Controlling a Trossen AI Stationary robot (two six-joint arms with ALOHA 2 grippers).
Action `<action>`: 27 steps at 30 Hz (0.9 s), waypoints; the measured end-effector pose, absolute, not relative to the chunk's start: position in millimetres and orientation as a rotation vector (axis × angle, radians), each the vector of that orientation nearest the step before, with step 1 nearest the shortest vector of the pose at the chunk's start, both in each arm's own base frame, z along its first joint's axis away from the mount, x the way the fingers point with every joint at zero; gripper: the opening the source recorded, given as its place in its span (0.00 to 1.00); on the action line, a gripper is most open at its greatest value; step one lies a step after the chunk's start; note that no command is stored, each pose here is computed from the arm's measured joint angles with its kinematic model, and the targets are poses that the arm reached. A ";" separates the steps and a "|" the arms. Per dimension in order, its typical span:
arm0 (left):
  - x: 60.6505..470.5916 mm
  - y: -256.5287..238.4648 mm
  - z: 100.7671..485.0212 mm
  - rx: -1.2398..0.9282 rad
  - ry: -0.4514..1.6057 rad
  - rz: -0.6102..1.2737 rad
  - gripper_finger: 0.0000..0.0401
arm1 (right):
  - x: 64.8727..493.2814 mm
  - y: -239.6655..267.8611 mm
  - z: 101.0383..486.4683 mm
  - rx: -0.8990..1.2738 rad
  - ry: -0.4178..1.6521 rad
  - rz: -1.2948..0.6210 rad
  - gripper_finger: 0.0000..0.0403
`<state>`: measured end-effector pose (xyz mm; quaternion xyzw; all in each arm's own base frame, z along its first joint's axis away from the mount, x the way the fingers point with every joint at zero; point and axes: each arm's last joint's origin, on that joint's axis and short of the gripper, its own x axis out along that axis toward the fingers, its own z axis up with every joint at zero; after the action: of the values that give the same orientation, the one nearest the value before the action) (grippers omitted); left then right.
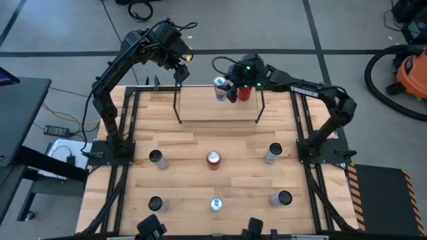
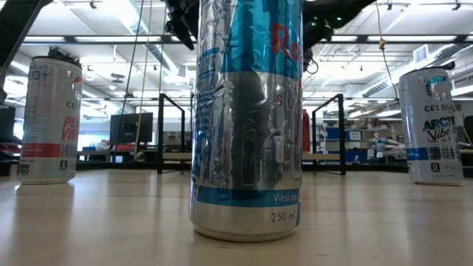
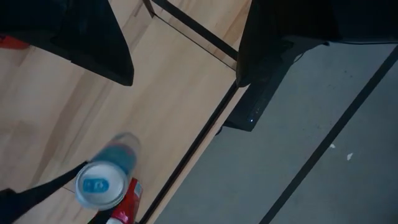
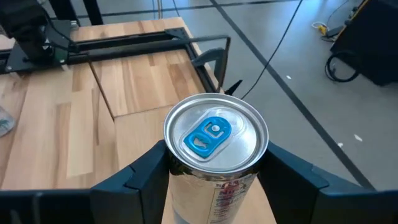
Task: Place canned beverage on shelf
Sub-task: Put the top blue soda can on the shelf
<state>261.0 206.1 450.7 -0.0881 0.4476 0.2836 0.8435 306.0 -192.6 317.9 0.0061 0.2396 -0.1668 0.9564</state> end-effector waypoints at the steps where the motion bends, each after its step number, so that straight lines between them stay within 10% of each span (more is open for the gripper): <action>1: 261.0 206.1 450.7 -0.186 0.945 0.599 0.71 | 300.0 -191.6 315.5 0.010 0.472 -0.340 0.55; 27: 264.5 208.9 454.2 -0.167 0.889 0.609 0.71 | 278.7 -222.6 255.2 0.081 0.402 -0.448 0.55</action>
<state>264.5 208.9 454.2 -0.0795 0.4229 0.2895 0.8550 278.7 -222.6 255.2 0.0399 0.1979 -0.2205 0.9543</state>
